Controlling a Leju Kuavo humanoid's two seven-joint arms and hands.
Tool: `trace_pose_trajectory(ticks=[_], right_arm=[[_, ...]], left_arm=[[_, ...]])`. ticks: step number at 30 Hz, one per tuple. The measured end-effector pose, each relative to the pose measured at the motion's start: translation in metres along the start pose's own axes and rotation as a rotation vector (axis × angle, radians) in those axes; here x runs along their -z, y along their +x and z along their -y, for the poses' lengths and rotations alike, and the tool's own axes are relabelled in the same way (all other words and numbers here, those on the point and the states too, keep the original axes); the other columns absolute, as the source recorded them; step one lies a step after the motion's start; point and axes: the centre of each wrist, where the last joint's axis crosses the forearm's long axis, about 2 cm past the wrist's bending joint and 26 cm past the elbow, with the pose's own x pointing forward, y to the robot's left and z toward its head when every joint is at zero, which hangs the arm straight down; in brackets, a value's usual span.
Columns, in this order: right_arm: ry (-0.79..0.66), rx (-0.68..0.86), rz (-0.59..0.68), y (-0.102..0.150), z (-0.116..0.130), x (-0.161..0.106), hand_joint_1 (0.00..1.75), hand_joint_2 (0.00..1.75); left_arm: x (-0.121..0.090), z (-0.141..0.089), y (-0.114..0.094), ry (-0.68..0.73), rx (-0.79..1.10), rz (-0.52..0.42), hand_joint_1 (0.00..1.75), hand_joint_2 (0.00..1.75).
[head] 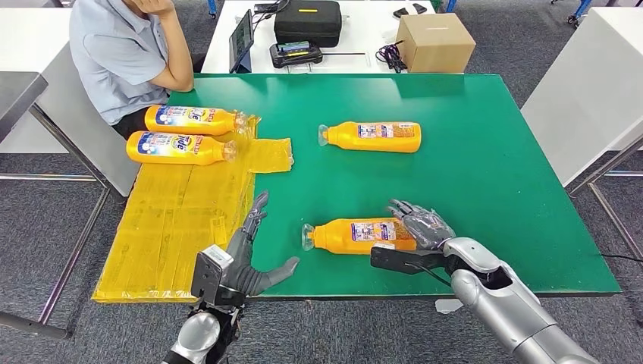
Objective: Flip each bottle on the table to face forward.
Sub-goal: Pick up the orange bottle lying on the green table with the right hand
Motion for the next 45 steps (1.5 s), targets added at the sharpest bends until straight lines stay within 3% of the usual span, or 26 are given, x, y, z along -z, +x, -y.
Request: trace_pose_trajectory(ticks=[16, 17, 20, 21, 22, 36, 45], right_arm=[[0.085, 0.059, -0.012, -0.010, -0.003, 0.004, 0.00, 1.75], [0.090, 0.066, -0.015, -0.012, -0.002, 0.004, 0.18, 1.75], [0.100, 0.074, -0.030, -0.018, 0.000, 0.005, 1.44, 1.75], [0.103, 0.074, -0.036, -0.020, 0.000, 0.005, 1.70, 1.75], [0.106, 0.074, -0.041, -0.022, 0.000, 0.005, 1.75, 1.75], [0.031, 0.097, -0.060, -0.032, -0.008, 0.004, 1.75, 1.75], [-0.066, 0.203, -0.006, -0.025, -0.023, 0.004, 1.75, 1.75]], left_arm=[[0.008, 0.005, -0.001, -0.046, -0.012, -0.007, 0.00, 1.75], [0.009, 0.005, -0.001, -0.050, -0.014, -0.006, 0.00, 1.75], [0.011, 0.006, -0.001, -0.064, -0.016, -0.006, 0.00, 1.75], [0.012, 0.007, -0.002, -0.068, -0.018, -0.006, 0.00, 1.75], [0.012, 0.008, -0.002, -0.071, -0.019, -0.006, 0.00, 1.75], [0.014, 0.010, -0.002, -0.081, -0.019, -0.004, 0.00, 1.75], [0.015, 0.011, -0.002, -0.078, -0.014, 0.005, 0.00, 1.75]])
